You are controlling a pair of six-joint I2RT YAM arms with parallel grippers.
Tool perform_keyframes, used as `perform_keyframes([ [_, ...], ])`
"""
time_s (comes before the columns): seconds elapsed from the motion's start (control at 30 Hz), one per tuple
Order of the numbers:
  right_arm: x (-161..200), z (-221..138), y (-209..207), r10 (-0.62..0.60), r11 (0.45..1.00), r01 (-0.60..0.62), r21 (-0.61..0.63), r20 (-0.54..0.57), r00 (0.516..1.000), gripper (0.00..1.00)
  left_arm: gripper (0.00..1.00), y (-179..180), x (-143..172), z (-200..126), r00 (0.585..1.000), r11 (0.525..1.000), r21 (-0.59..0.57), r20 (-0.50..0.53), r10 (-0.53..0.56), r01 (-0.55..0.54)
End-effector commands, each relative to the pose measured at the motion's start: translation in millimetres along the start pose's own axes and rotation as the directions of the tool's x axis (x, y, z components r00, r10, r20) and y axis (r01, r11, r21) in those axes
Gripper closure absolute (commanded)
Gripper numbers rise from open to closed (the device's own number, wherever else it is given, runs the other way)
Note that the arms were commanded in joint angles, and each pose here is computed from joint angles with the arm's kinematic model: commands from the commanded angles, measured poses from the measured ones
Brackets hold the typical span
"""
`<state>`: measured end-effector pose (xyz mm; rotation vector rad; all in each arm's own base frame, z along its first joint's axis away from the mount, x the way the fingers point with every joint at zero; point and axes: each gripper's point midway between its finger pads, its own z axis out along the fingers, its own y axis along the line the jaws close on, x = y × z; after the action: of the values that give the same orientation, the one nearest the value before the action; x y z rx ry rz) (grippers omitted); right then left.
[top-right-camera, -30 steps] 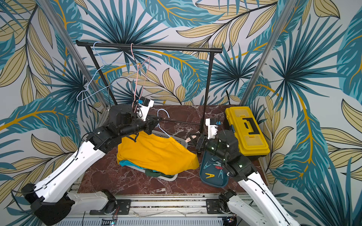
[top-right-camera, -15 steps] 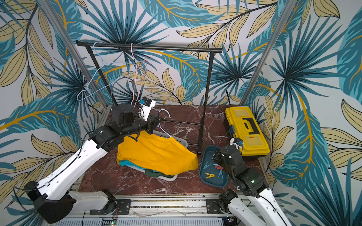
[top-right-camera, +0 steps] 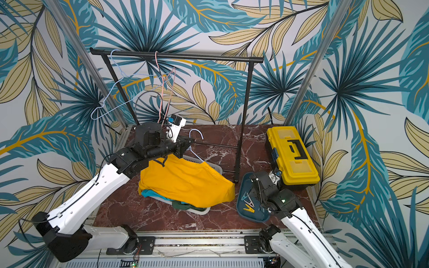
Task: Remove the clothespins securing t-shirts to the hanger
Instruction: Place the clothespin in the storage box, then adjust the hanger.
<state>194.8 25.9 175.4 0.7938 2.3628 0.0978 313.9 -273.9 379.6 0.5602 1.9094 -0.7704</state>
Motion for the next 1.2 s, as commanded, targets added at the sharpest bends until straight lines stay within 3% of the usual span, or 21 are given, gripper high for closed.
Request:
perform_keyframes([
  [0.0,-4.8,-5.3,3.4,-0.020,0.999,0.021,-0.036,0.024,1.000,0.33,1.00,-8.4,-23.5,-10.7,0.997,0.999,0.027,0.072,0.020,-0.022],
  [0.23,-34.8,-41.6,68.8,-0.121,0.937,0.150,-0.314,0.110,0.986,0.32,1.00,-9.3,-21.8,-5.5,0.998,0.999,0.037,0.050,0.027,-0.029],
  [0.33,-42.9,-59.2,102.6,-0.196,0.883,0.226,-0.411,0.115,0.974,0.32,1.00,-9.8,-22.7,-3.3,0.998,0.999,0.041,0.048,0.030,-0.032],
  [0.47,-44.4,-83.2,152.3,-0.299,0.772,0.300,-0.561,0.095,0.949,0.28,1.00,-13.5,-24.7,-1.0,0.998,0.997,0.063,0.046,0.031,-0.034],
  [0.73,-55.1,-122.8,218.5,-0.325,0.585,0.289,-0.758,0.107,0.940,0.21,1.00,-16.9,-23.1,0.3,0.999,0.996,0.083,0.038,0.024,-0.027],
  [0.87,-57.9,-142.8,245.5,-0.300,0.449,0.267,-0.853,0.137,0.944,0.14,1.00,-19.1,-24.4,-0.8,0.999,0.995,0.094,0.040,0.020,-0.024],
  [1.17,-46.7,-142.8,275.2,-0.395,0.371,0.227,-0.901,0.068,0.916,0.15,1.00,-25.3,-25.9,2.5,0.999,0.992,0.129,0.031,0.008,-0.012],
])
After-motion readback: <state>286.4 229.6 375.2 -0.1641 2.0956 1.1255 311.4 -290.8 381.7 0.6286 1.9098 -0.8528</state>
